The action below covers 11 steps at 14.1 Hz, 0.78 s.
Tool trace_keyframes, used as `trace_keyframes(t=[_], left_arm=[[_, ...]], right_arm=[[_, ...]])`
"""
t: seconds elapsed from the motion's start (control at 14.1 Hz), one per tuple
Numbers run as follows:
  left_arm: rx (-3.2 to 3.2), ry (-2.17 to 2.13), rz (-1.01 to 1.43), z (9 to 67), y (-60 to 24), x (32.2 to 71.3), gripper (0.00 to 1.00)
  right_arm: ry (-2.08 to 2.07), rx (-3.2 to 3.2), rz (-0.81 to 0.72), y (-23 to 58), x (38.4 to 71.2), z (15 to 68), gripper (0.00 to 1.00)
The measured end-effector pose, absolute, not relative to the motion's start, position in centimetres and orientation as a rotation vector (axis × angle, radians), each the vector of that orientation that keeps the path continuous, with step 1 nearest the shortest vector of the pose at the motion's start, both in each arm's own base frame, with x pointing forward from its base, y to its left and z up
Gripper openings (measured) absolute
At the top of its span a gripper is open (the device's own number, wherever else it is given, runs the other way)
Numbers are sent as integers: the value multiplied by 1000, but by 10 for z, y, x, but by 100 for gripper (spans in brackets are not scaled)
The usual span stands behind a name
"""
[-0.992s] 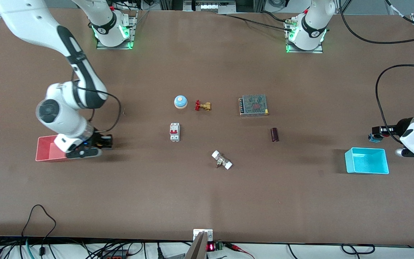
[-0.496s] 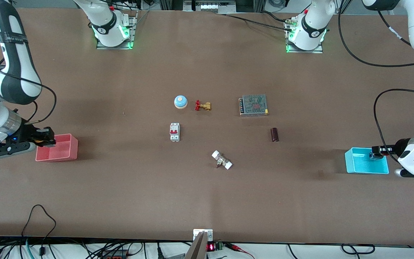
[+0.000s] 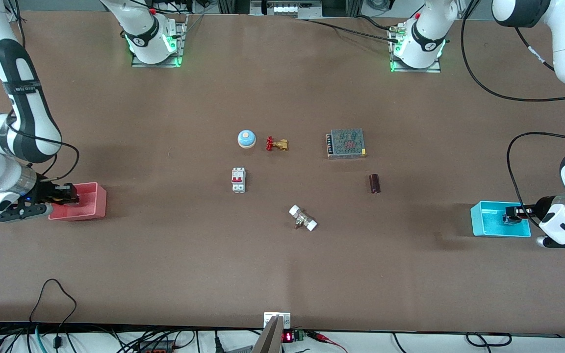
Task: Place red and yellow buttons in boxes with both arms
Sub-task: 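Carry the yellow button to the pink box while the left gripper carries red, then lower the buttons into the boxes and open both grippers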
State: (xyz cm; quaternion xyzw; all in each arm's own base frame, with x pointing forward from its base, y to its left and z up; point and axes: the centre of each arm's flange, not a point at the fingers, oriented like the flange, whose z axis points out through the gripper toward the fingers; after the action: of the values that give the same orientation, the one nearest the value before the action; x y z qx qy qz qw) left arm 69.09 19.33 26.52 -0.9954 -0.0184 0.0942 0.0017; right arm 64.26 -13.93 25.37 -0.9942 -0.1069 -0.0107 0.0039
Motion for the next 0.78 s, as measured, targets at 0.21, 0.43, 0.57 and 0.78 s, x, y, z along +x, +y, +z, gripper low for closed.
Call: trace_keyframes(t=[0.21, 0.43, 0.57, 0.78], left_arm=[[-3150, -82, 316, 248, 194, 690, 37], [-3156, -81, 327, 236, 191, 690, 37], [-3154, -80, 304, 230, 192, 693, 37], [-3159, -84, 300, 220, 191, 694, 37]], right_arm=[[-334, -3117, -53, -140, 644, 240, 43], [-331, -3120, -82, -142, 646, 227, 43], [-329, -3119, -79, -143, 646, 223, 43], [-329, -3120, -80, -143, 646, 223, 43]])
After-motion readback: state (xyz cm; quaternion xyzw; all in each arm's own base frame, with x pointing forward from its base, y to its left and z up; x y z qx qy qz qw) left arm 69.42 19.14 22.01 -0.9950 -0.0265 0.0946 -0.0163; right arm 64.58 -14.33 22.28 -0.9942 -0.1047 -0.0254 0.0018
